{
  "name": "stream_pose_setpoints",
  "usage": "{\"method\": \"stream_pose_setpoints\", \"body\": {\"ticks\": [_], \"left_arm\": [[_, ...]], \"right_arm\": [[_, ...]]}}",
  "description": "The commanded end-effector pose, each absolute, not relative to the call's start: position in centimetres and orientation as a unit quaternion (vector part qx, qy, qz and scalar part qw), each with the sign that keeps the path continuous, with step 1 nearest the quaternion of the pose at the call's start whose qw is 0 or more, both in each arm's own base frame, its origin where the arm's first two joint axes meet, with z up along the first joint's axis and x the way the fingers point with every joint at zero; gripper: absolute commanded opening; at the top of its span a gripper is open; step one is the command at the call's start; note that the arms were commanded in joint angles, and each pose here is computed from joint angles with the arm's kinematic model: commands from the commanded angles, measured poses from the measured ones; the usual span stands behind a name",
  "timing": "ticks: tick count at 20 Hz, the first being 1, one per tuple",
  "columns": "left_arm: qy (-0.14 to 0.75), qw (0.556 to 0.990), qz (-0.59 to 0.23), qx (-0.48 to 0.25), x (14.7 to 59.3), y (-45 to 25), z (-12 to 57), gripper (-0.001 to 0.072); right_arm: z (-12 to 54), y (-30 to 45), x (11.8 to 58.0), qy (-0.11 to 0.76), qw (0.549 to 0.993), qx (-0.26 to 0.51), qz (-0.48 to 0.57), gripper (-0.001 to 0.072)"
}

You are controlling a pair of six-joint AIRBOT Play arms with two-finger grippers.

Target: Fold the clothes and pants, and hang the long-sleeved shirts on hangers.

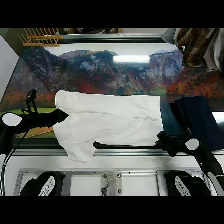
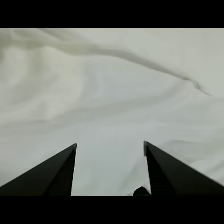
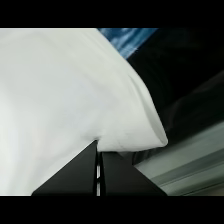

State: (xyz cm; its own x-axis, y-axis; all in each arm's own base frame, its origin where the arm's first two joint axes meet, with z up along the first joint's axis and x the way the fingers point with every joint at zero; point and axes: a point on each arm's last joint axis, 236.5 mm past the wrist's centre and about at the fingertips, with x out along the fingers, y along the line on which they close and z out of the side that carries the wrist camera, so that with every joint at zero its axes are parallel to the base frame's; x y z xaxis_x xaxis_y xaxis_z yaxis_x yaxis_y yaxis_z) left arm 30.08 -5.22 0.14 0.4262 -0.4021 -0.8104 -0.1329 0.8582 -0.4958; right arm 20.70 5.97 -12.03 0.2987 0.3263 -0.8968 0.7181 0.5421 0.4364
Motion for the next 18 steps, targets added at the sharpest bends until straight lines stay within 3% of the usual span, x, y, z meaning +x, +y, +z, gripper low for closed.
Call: {"method": "stream_pose_setpoints", "body": {"ticks": [1,3,7,14,18], "left_arm": [[0.617,0.747,-0.025,-0.247,25.3,-3.0,-2.7,0.0446],[0.658,0.709,-0.014,-0.252,22.2,-2.9,-4.9,0.0696],[0.678,0.68,0.001,-0.28,19.5,-3.2,-7.1,0.0691],[0.645,0.724,0.025,-0.242,18.6,-1.6,-6.4,0.069],[0.689,0.678,0.017,-0.255,17.5,-2.2,-8.4,0.069]], "right_arm": [[-11.3,6.1,21.3,0.561,0.673,0.46,-0.14,0.0012],[-10.9,6.0,21.5,0.554,0.68,0.461,-0.136,0.0012],[-10.6,6.0,21.6,0.549,0.684,0.461,-0.133,0.0012],[-10.6,6.1,21.7,0.548,0.684,0.463,-0.133,0.0012],[-10.5,6.1,21.7,0.547,0.684,0.464,-0.133,0.0012]]}}
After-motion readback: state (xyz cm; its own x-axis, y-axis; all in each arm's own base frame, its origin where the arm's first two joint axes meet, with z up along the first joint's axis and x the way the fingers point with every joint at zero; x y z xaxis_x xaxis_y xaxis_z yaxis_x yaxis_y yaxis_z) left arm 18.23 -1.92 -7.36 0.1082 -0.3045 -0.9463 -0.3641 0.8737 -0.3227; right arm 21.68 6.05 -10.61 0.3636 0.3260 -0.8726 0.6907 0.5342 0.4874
